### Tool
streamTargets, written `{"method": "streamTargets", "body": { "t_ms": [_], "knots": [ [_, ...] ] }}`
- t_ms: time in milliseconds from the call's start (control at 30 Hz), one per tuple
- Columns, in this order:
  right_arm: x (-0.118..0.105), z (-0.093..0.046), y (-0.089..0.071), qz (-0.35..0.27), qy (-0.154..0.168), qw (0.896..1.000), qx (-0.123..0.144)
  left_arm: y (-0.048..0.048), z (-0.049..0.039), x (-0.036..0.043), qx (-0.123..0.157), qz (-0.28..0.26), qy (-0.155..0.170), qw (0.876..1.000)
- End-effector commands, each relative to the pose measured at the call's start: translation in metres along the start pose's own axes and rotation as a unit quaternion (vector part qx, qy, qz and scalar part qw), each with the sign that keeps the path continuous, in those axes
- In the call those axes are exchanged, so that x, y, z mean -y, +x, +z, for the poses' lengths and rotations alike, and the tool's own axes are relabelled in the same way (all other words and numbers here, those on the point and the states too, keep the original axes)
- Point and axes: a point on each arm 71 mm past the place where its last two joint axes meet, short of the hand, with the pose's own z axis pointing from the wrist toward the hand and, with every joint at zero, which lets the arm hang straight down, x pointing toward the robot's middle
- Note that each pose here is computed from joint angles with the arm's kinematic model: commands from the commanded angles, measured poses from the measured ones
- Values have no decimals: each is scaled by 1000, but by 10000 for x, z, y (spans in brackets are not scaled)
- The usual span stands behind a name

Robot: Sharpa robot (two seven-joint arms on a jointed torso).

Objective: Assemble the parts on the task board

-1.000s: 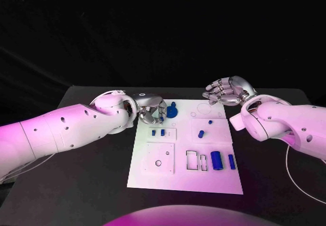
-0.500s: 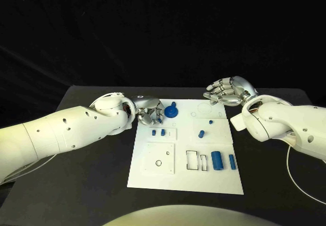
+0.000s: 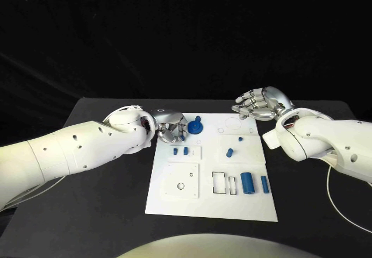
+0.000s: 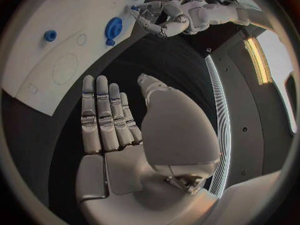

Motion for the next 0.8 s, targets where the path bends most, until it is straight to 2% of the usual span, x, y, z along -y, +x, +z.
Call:
{"method": "streamTargets", "body": {
  "t_ms": [33, 800],
  "knots": [
    [-9, -1, 9, -2, -6, 1000, -5, 37, 12, 26, -15, -5, 4, 1000],
    [-9, 2, 11, -2, -6, 1000, -5, 65, 10, 35, -23, -5, 9, 1000]
  ]
}}
